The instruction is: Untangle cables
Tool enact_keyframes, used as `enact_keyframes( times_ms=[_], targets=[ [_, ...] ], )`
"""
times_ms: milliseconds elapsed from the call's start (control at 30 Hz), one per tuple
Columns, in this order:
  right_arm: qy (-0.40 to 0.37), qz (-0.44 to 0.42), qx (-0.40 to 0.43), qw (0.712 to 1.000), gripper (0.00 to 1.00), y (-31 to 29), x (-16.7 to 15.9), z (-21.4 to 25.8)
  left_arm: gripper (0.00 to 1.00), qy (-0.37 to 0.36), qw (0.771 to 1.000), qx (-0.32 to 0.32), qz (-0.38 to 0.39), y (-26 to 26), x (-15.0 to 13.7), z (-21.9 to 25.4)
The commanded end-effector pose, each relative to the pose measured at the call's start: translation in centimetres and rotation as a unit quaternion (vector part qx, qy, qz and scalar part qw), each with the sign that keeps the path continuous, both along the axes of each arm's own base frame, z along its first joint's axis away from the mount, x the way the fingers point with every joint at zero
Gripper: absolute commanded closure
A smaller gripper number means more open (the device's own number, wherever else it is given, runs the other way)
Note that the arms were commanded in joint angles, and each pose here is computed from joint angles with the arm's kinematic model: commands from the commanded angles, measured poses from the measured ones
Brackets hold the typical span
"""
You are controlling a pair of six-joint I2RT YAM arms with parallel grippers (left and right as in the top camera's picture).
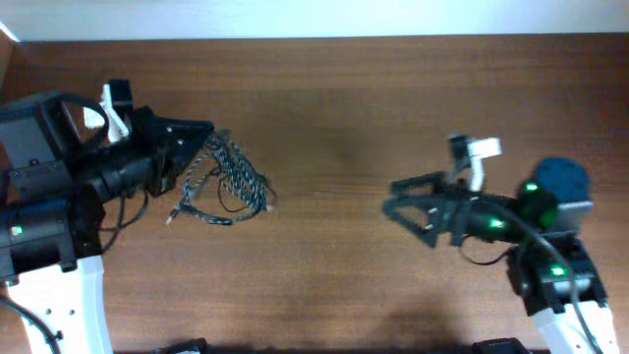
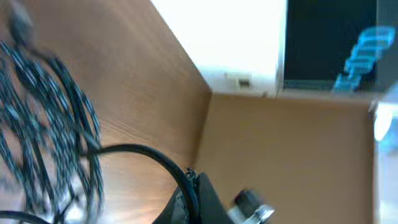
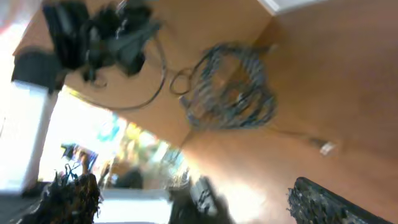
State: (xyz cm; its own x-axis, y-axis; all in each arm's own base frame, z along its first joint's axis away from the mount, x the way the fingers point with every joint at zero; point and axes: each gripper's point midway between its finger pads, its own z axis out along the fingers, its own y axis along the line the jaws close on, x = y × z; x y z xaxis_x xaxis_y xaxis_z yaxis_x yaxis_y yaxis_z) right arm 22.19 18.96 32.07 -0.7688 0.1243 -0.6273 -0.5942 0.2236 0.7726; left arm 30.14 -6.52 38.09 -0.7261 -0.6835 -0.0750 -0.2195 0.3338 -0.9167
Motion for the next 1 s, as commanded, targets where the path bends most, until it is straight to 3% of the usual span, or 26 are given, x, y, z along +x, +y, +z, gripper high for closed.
enact_keyframes(
  times_ms=[0, 100, 333, 467, 567, 633, 667, 700, 733, 800, 833, 900, 967],
  targets=[
    [-0.079, 0.062, -0.039, 0.994, 0.01, 4.2, -1.3, -1.5, 1.00, 0.140, 0.975, -0.137, 0.106, 0.4, 0.2, 0.1],
    [-0.066, 0.045, -0.087, 0.993, 0.01, 7.3, -0.3, -4.6, 1.00, 0.198, 0.951, -0.210, 0.109, -0.5, -0.3, 0.7],
    [-0.085, 0.036, -0.098, 0.991, 0.01, 10.8, 3.5, -7.8, 1.00, 0.193, 0.953, -0.231, 0.008, -4.3, -1.9, 2.6],
    [-0.141, 0.079, -0.074, 0.984, 0.01, 13.7, 2.6, -7.7, 1.00, 0.176, 0.958, -0.228, -0.001, -4.7, -1.6, 3.2],
    [-0.180, -0.011, -0.094, 0.979, 0.01, 15.1, 5.1, -7.5, 1.00, 0.172, 0.959, -0.225, -0.003, -4.7, -1.6, 3.2],
    [-0.224, -0.055, -0.071, 0.970, 0.34, 16.2, 5.6, -5.3, 1.00, 0.172, 0.959, -0.225, -0.003, -4.7, -1.6, 3.2],
    [-0.222, -0.081, -0.083, 0.968, 0.54, 16.0, 6.2, -5.5, 1.00, 0.172, 0.959, -0.225, -0.004, -4.7, -1.6, 3.2],
    [-0.220, -0.101, -0.090, 0.966, 0.81, 15.6, 6.9, -5.7, 1.00, 0.169, 0.960, -0.223, -0.005, -4.7, -1.6, 3.2],
    [-0.220, -0.110, -0.092, 0.965, 0.96, 14.9, 7.6, -5.6, 1.00, 0.145, 0.968, -0.204, -0.015, -4.6, -1.6, 3.2],
    [-0.218, -0.112, -0.091, 0.965, 0.96, 14.1, 8.1, -5.3, 1.00, 0.069, 0.988, -0.132, -0.029, -4.1, -1.0, 2.8],
    [-0.214, -0.116, -0.095, 0.965, 0.96, 13.4, 8.1, -5.1, 1.00, -0.012, 0.998, -0.048, -0.045, -3.5, -0.5, 2.4],
    [-0.200, -0.138, -0.112, 0.964, 0.96, 10.6, 8.4, -4.3, 1.00, -0.133, 0.982, 0.102, -0.083, -2.5, 0.2, 1.5],
    [-0.200, -0.156, -0.114, 0.961, 0.96, 8.5, 8.0, -2.8, 0.96, -0.117, 0.971, 0.196, -0.064, -0.5, 0.4, -1.2]
  ],
)
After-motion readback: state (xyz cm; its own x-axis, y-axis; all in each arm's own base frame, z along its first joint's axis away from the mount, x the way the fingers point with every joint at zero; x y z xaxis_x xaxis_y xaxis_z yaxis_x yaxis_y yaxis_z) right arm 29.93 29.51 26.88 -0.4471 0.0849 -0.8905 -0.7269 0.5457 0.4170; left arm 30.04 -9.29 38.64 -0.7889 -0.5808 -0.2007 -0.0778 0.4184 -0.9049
